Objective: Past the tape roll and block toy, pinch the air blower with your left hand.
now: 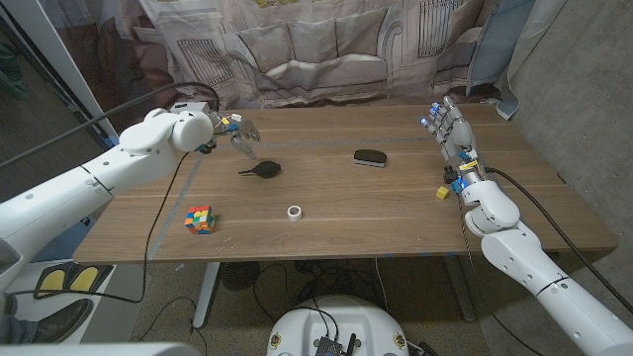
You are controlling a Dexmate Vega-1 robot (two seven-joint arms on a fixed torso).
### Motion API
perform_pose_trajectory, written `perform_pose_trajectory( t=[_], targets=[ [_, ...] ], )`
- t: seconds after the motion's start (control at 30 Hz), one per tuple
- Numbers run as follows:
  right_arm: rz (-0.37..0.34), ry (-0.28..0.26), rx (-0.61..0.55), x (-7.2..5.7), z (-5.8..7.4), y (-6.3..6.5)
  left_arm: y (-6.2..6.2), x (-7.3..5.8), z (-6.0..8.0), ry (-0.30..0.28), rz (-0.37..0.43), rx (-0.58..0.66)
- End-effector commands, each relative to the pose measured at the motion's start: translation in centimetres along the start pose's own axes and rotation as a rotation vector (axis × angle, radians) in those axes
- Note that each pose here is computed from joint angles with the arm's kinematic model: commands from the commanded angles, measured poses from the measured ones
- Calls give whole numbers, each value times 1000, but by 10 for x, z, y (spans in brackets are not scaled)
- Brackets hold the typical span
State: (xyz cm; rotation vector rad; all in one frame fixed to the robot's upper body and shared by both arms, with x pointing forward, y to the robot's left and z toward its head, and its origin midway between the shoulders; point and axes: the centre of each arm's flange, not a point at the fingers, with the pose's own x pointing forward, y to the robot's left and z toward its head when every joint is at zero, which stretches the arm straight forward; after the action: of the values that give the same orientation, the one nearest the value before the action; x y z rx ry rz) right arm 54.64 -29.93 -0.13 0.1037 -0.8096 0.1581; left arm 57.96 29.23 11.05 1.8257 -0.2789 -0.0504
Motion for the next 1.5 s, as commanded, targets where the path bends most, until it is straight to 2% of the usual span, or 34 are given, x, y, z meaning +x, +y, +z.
perform_pose_trajectory(
  t=[0.03,0.33,0.7,1.13,1.5],
  targets=[
    [-14,9,-7,-3,-2,-5,-9,13,8,-5,4,21],
    [-22,5,-8,-6,0,-7,-17,23,14,-22,-17,34],
    [-23,23,-14,-10,1,-8,-34,35,20,5,-25,29],
    [-37,32,-24,-17,2,-10,-46,50,25,-7,-61,-19],
    [-49,42,-18,-20,2,-10,-51,62,33,-21,-39,-23]
  ],
)
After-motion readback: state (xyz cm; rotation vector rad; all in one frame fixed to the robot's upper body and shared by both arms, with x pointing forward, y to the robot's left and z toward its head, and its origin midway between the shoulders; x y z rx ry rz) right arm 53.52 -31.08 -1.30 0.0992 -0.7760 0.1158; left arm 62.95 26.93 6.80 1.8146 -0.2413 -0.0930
